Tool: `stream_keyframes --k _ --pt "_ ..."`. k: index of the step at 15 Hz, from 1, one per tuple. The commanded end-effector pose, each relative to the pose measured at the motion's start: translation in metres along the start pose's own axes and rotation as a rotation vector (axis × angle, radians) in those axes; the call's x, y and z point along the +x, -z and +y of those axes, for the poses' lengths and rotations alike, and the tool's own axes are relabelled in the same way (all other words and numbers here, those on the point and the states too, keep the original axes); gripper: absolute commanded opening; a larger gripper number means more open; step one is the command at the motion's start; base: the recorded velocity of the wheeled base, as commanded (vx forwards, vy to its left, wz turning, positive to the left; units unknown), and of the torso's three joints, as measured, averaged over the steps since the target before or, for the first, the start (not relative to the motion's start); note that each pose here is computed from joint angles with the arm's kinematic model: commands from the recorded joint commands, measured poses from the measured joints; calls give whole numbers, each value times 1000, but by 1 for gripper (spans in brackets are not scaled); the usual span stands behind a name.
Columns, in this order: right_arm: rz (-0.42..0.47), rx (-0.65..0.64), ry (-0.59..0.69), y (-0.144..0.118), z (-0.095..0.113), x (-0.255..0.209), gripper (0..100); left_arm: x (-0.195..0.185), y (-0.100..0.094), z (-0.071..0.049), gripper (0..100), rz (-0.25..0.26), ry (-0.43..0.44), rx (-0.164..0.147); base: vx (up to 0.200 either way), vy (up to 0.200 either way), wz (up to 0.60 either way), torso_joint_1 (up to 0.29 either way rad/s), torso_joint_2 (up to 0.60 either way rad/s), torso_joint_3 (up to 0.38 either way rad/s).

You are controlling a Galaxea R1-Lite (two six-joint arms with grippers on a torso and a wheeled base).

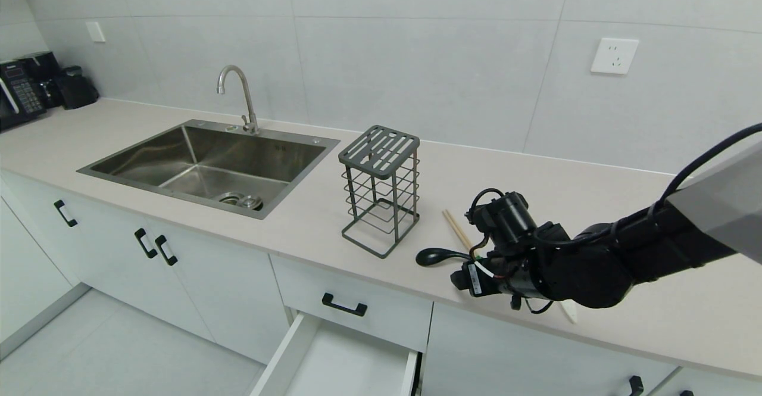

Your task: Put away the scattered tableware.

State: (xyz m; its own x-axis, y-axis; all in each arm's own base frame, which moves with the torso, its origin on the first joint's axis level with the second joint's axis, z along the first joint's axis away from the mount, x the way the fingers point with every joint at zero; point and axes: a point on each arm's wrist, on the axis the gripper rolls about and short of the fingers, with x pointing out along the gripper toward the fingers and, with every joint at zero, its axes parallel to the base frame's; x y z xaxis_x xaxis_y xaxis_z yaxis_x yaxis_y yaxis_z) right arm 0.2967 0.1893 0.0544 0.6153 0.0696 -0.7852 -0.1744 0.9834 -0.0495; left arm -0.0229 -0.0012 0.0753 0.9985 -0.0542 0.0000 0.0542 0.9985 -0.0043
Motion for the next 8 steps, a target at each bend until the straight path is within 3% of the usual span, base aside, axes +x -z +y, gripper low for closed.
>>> stream_keyframes --k 1,8 --pt "15 -1 20 2 -1 7 100 0 0 0 100 2 -1 0 0 0 0 0 0 0" --pt "23 1 38 1 -1 19 100 0 0 0 100 2 1 0 0 0 0 0 0 0"
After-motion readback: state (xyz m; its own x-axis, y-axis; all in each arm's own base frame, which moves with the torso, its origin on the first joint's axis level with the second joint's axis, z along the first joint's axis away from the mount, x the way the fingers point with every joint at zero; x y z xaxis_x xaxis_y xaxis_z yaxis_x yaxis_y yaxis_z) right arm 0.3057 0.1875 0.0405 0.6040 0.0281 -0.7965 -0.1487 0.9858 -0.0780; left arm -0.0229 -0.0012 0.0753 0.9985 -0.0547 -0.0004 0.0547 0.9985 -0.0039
